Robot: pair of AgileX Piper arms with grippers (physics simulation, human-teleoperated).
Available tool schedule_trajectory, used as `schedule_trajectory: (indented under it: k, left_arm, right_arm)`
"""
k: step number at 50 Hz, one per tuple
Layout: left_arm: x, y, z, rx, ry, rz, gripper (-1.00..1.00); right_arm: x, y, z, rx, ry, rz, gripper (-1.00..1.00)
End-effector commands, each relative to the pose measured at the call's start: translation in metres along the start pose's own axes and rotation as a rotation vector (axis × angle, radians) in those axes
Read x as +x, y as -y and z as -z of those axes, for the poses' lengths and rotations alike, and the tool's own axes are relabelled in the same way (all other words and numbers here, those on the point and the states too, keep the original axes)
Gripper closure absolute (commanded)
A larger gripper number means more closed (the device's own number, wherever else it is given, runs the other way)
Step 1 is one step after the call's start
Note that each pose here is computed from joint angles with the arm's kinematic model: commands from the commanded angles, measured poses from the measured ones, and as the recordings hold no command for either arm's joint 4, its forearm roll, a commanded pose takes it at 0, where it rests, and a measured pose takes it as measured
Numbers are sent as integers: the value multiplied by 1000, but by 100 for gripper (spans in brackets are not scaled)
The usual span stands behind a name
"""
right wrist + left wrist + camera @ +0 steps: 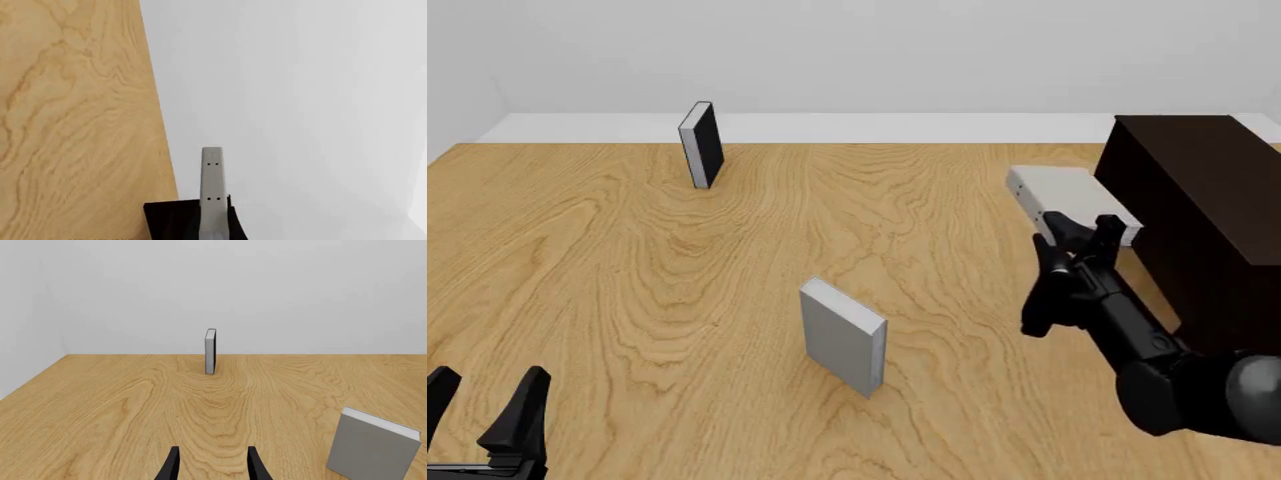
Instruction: Pick up the book on the right and place it on the cabinet shelf.
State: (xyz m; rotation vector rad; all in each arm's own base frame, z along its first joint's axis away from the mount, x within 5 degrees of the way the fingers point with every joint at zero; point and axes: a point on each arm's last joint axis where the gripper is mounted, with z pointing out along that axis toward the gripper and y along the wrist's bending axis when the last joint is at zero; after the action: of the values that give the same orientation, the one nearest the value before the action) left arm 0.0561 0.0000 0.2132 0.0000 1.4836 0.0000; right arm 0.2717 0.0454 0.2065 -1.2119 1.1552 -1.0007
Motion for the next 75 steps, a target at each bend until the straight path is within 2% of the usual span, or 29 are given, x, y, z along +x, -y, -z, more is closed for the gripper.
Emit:
schedule_trajectory:
  k: [1, 11, 18, 34, 36, 39, 40, 42, 45, 75]
  left_arm:
    - [0, 0, 0, 0, 0, 0, -100]
    - [0, 0, 0, 0, 0, 0, -100]
    - [0, 0, 0, 0, 0, 0, -100]
    - [0, 0, 0, 0, 0, 0, -100]
    - [0, 0, 0, 0, 0, 0, -100]
    - [0, 0, 0, 0, 0, 0, -100]
    - [0, 0, 0, 0, 0, 0, -100]
    - [0, 0, 0, 0, 0, 0, -100]
    - [0, 0, 0, 0, 0, 0, -100]
    - [0, 0, 0, 0, 0, 0, -100]
  right_arm:
    - [5, -13, -10, 11, -8, -10, 100]
    - [12, -29, -12, -20, -27, 9, 100]
    - [20, -29, -14, -19, -55, 20, 100]
    - [50, -27, -15, 11, -157, 8, 100]
    - [51, -28, -16, 10, -159, 10, 100]
    - [64, -30, -11, 14, -203, 12, 100]
    - [61, -32, -13, 12, -191, 15, 100]
    - [65, -32, -13, 8, -205, -1, 100]
    - [73, -37, -11, 4, -232, 15, 100]
    - [97, -41, -24, -3, -295, 29, 100]
